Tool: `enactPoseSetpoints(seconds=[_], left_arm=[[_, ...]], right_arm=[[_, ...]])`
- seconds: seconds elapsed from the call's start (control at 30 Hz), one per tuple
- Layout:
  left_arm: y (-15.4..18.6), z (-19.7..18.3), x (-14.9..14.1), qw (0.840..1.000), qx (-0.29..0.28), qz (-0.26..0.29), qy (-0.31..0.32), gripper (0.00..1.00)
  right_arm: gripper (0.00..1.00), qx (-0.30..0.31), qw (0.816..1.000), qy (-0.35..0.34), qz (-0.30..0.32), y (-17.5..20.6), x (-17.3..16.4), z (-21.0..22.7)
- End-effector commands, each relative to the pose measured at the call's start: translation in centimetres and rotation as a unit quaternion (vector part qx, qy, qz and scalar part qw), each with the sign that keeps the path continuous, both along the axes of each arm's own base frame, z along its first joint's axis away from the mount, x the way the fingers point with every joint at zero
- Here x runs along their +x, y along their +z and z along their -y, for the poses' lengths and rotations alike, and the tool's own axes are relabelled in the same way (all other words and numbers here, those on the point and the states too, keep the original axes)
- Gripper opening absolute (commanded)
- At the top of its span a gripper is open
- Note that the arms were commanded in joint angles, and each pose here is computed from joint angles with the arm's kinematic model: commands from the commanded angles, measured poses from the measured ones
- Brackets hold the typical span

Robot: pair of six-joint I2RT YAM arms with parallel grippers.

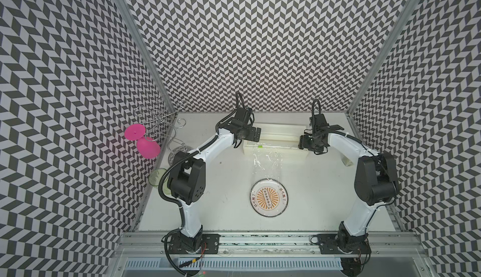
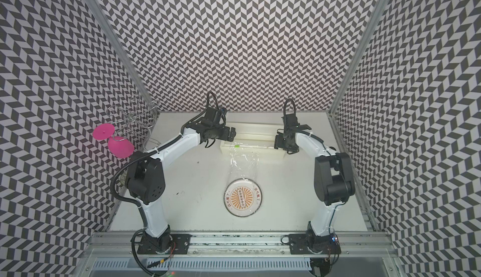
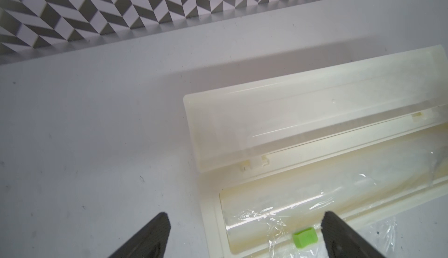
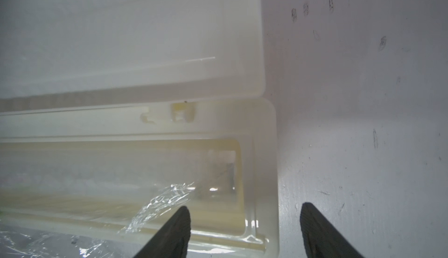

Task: Wrap the plate with plastic wrap
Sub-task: Adjust the plastic wrap cutting box at the center of the board.

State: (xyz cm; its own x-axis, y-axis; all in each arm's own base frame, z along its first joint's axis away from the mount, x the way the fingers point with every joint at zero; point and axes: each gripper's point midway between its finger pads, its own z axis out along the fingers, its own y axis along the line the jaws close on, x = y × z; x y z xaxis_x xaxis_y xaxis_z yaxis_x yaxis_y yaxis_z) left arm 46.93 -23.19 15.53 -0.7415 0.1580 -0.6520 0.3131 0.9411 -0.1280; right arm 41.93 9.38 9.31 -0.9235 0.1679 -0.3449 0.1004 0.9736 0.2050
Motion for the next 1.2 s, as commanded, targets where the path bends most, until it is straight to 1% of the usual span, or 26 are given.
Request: enactPoseSetpoints(seconds=[0.0,0.1,0.23,0.47,0.5,0.53,0.6,0.67,0.73,0.87,0.97,1.03,1.07,1.1,1.17], left_arm=[[-2.6,0.1,-0.7,0.998,-0.036,-0.053,0.011,0.99],[-3.4,1.0,-1.3,0.996,-0.053,-0.066,0.005,0.99],[-4.4,1.6,-2.1,0.995,-0.060,-0.082,0.006,0.99],[-5.3,2.8,-3.0,0.993,-0.073,-0.090,-0.010,0.99],[-5.6,3.0,-3.3,0.992,-0.079,-0.094,-0.016,0.98],[-6.1,3.1,-3.5,0.991,-0.083,-0.099,-0.019,0.94],[-6.7,3.5,-4.3,0.989,-0.097,-0.110,-0.033,0.80],[-6.6,4.1,-5.2,0.985,-0.117,-0.115,-0.046,0.69],[-6.3,4.7,-6.2,0.983,-0.132,-0.115,-0.063,0.64],[-6.1,4.0,-7.7,0.981,-0.137,-0.121,-0.068,0.58],[-5.4,3.3,-7.9,0.981,-0.142,-0.115,-0.065,0.59],[-4.5,2.6,-7.3,0.983,-0.141,-0.106,-0.057,0.63],[-4.0,1.9,-6.7,0.986,-0.128,-0.097,-0.048,0.67],[-3.3,0.8,-5.9,0.991,-0.103,-0.080,-0.033,0.72],[-1.4,-1.3,-4.3,0.998,-0.047,-0.037,-0.007,0.78]], right_arm=[[0.72,-0.007,1.000,0.007,0.001,-0.9,0.2,-0.1],[0.72,-0.006,1.000,0.008,-0.001,-1.1,0.2,-0.1],[0.72,-0.006,1.000,0.008,0.000,-1.2,0.3,-0.3],[0.72,-0.007,1.000,0.009,-0.004,-1.5,0.2,-0.4],[0.71,-0.007,1.000,0.008,-0.003,-1.4,0.2,-0.4],[0.71,-0.007,1.000,0.009,-0.001,-1.3,0.2,-0.4],[0.71,-0.002,1.000,0.008,0.006,-0.9,0.3,-0.5],[0.71,0.006,1.000,0.010,0.009,-0.5,0.2,-0.7],[0.71,0.008,1.000,0.015,0.004,-0.6,-0.1,-0.9],[0.67,0.021,0.999,0.025,-0.008,-1.1,-1.4,-1.3],[0.65,0.041,0.998,0.040,-0.015,-1.0,-2.7,-2.1],[0.65,0.049,0.998,0.047,-0.017,-0.7,-3.4,-2.5],[0.65,0.046,0.998,0.046,-0.017,-0.4,-3.6,-2.3],[0.66,0.038,0.998,0.043,-0.013,0.1,-3.7,-2.0],[0.68,0.016,0.999,0.034,-0.004,0.8,-3.5,-1.1]])
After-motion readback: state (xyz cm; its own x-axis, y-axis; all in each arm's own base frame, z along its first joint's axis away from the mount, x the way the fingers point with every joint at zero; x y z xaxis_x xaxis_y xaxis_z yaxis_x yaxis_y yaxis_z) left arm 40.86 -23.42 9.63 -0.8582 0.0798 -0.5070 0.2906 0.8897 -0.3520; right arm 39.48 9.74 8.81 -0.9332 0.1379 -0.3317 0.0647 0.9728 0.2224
